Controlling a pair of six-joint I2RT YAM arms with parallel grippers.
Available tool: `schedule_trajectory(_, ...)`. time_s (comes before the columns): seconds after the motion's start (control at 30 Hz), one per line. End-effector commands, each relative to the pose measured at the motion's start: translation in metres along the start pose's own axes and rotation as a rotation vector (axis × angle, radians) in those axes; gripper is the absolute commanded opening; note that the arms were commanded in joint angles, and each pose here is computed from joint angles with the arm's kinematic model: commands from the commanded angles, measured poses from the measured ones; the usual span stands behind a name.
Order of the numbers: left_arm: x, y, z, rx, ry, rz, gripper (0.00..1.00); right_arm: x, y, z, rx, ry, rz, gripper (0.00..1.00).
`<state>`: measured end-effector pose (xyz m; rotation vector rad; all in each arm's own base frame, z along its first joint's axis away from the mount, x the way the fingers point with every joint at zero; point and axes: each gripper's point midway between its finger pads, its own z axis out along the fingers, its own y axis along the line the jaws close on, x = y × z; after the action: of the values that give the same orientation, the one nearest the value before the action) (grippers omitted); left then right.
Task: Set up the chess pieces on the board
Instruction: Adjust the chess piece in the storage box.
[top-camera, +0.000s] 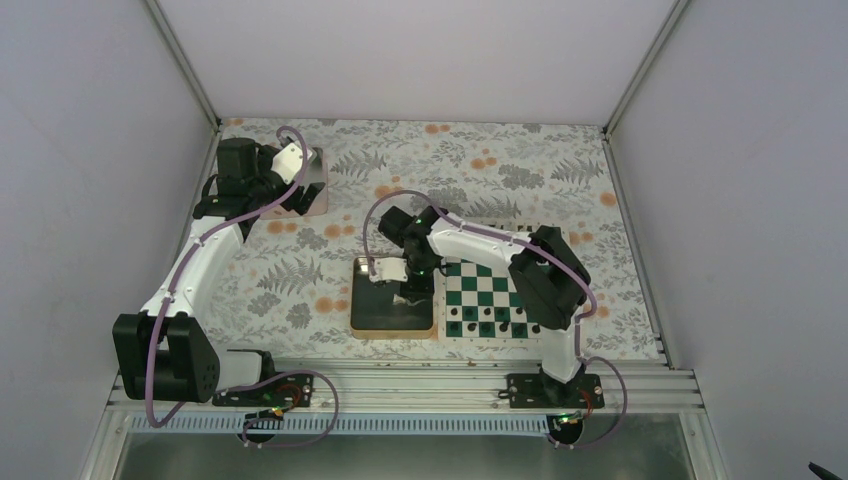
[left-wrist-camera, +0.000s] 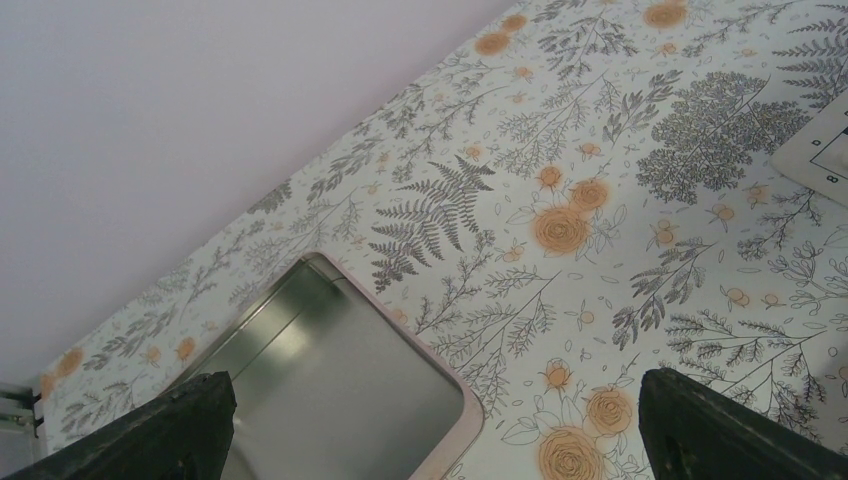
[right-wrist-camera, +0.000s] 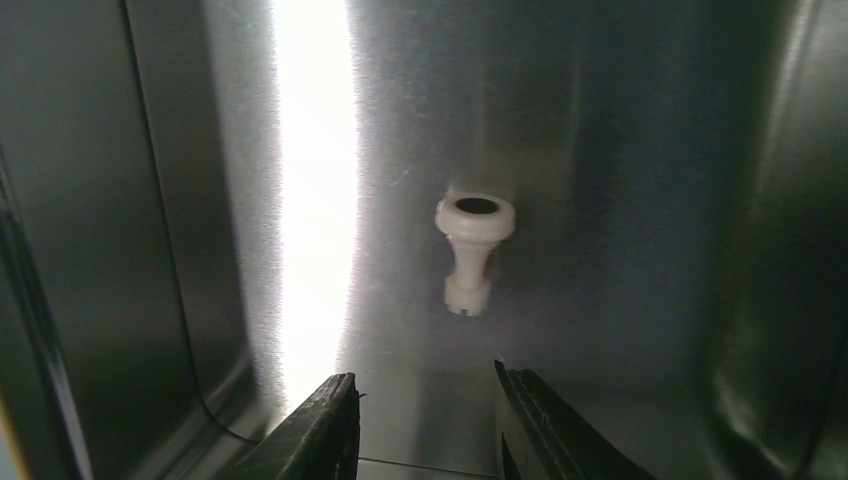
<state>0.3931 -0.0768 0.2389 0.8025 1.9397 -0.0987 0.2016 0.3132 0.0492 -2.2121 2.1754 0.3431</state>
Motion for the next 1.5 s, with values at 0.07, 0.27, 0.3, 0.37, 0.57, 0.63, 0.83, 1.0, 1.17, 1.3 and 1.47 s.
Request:
schedule_trajectory(0.07, -0.013, 0.002, -0.007, -0.001, -0.040, 0.023, 1.00, -0.014, 0.004, 0.004, 0.008, -0.048, 0.008, 0.39)
schedule_trajectory(0.27, -0.012, 0.002, -0.007, -0.003, -0.035, 0.024, 1.00, -0.019, -0.004, 0.013, 0.009, -0.037, 0.007, 0.39)
schedule_trajectory(0.3, -0.012, 0.002, -0.007, -0.004, -0.035, 0.024, 1.00, -0.018, -0.004, 0.017, 0.009, -0.025, 0.004, 0.39)
schedule_trajectory(0.37, -0.012, 0.002, -0.007, -0.005, -0.036, 0.025, 1.00, -0.015, -0.005, 0.023, 0.011, -0.001, -0.002, 0.38)
schedule_trajectory(0.57, -0.011, 0.002, -0.006, -0.003, -0.034, 0.024, 1.00, -0.016, -0.003, 0.025, 0.001, 0.005, -0.008, 0.37)
schedule_trajectory(0.63, -0.009, 0.002, -0.005, -0.002, -0.031, 0.023, 1.00, -0.016, -0.003, 0.026, 0.002, 0.002, -0.007, 0.37)
schedule_trajectory(0.83, -0.010, 0.002, -0.006, -0.004, -0.032, 0.025, 1.00, -0.019, -0.003, 0.030, 0.002, 0.004, -0.014, 0.31)
schedule_trajectory(1.0, -0.010, 0.002, -0.006, -0.006, -0.035, 0.026, 1.00, -0.019, -0.005, 0.029, 0.025, 0.018, -0.015, 0.21)
schedule_trajectory(1.17, -0.012, 0.002, -0.007, -0.004, -0.039, 0.026, 1.00, -0.014, -0.015, 0.012, 0.104, 0.083, -0.026, 0.15)
schedule_trajectory(1.3, -0.014, 0.002, -0.009, -0.003, -0.043, 0.027, 1.00, -0.016, -0.021, -0.013, 0.170, 0.154, -0.067, 0.14)
schedule_trajectory(1.47, -0.016, 0.001, -0.011, -0.005, -0.048, 0.028, 1.00, -0.013, -0.024, -0.028, 0.210, 0.295, -0.139, 0.15)
